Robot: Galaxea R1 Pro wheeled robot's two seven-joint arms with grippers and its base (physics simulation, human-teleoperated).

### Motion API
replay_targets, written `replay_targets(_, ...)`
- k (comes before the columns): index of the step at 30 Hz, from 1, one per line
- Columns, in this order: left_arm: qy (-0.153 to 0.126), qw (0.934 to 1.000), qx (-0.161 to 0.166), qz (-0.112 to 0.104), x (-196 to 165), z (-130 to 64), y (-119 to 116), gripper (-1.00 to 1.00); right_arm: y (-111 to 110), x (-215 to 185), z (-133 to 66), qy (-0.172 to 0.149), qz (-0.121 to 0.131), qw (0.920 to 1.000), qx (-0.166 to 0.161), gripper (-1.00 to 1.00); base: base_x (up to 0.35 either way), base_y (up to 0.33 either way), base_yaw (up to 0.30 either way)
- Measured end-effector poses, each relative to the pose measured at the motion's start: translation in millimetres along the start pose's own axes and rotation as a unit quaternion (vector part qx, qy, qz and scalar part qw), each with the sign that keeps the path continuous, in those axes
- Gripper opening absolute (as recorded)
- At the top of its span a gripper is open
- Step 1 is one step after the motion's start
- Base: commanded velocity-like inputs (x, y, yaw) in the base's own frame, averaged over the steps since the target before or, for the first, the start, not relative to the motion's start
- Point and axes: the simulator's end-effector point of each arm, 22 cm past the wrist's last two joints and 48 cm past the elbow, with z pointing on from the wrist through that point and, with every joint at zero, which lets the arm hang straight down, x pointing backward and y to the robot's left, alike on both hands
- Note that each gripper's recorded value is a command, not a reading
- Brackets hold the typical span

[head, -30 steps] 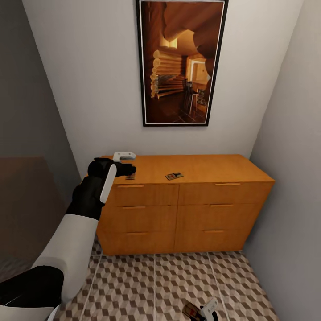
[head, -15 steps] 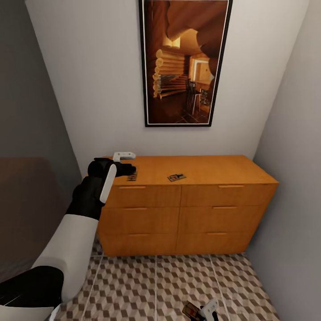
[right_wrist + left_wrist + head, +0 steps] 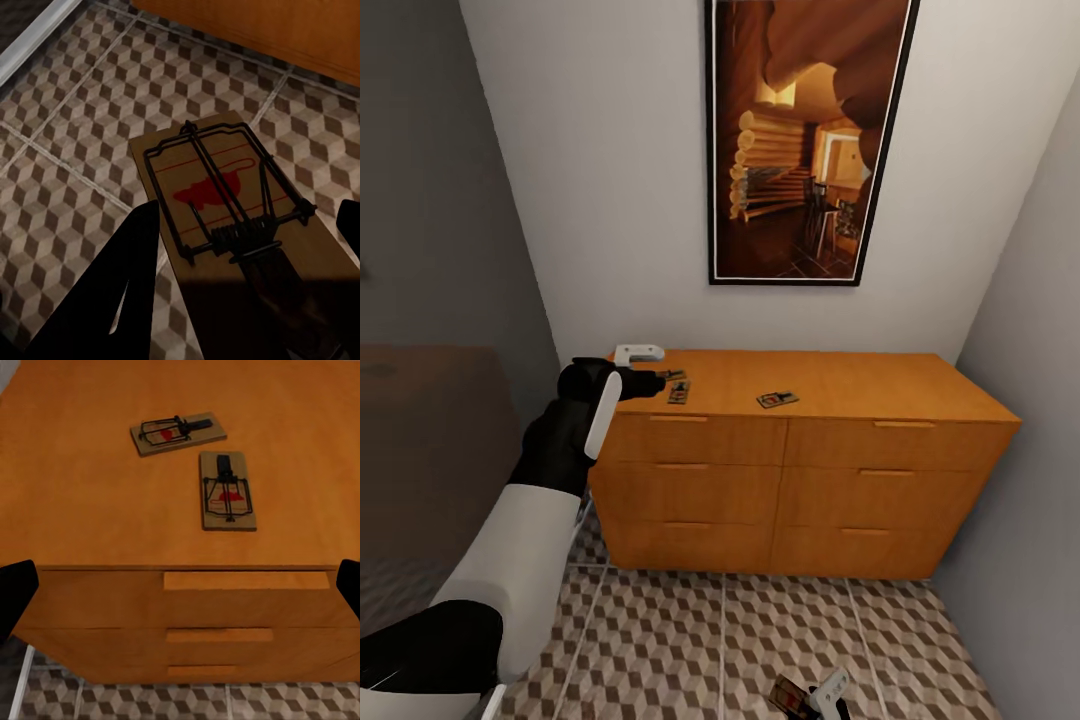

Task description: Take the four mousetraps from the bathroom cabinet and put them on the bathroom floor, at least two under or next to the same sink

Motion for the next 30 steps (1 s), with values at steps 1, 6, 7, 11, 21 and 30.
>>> replay_targets(1,0.000,1.0000,0.000,0.000,0,0.1,0,1.00,0,0,0.0,0.000,0.000,1.0000,0.000,-1.00,0.000,0.000,0.013)
replay_targets(6,0.010,0.9999,0.000,0.001,8,4.5,-1,1.00,0,0,0.0,0.000,0.000,1.0000,0.000,-1.00,0.000,0.000,0.006)
replay_targets(7,0.014,0.9999,0.000,0.001,11,5.9,-1,1.00,0,0,0.0,0.000,0.000,1.0000,0.000,-1.00,0.000,0.000,0.002)
replay_targets(11,0.023,0.9997,0.000,0.004,17,9.5,-2,1.00,0,0,0.2,0.000,0.000,1.0000,0.000,-1.00,0.050,0.000,0.001)
replay_targets(21,0.031,0.9994,0.001,0.017,23,12.0,-8,1.00,1,-1,0.7,-0.001,0.000,1.0000,0.000,-1.00,0.071,-0.019,0.000)
replay_targets(30,0.030,0.9992,0.002,0.026,23,11.7,-13,1.00,1,-1,0.9,0.000,0.000,1.0000,0.001,-1.00,0.003,-0.001,0.000)
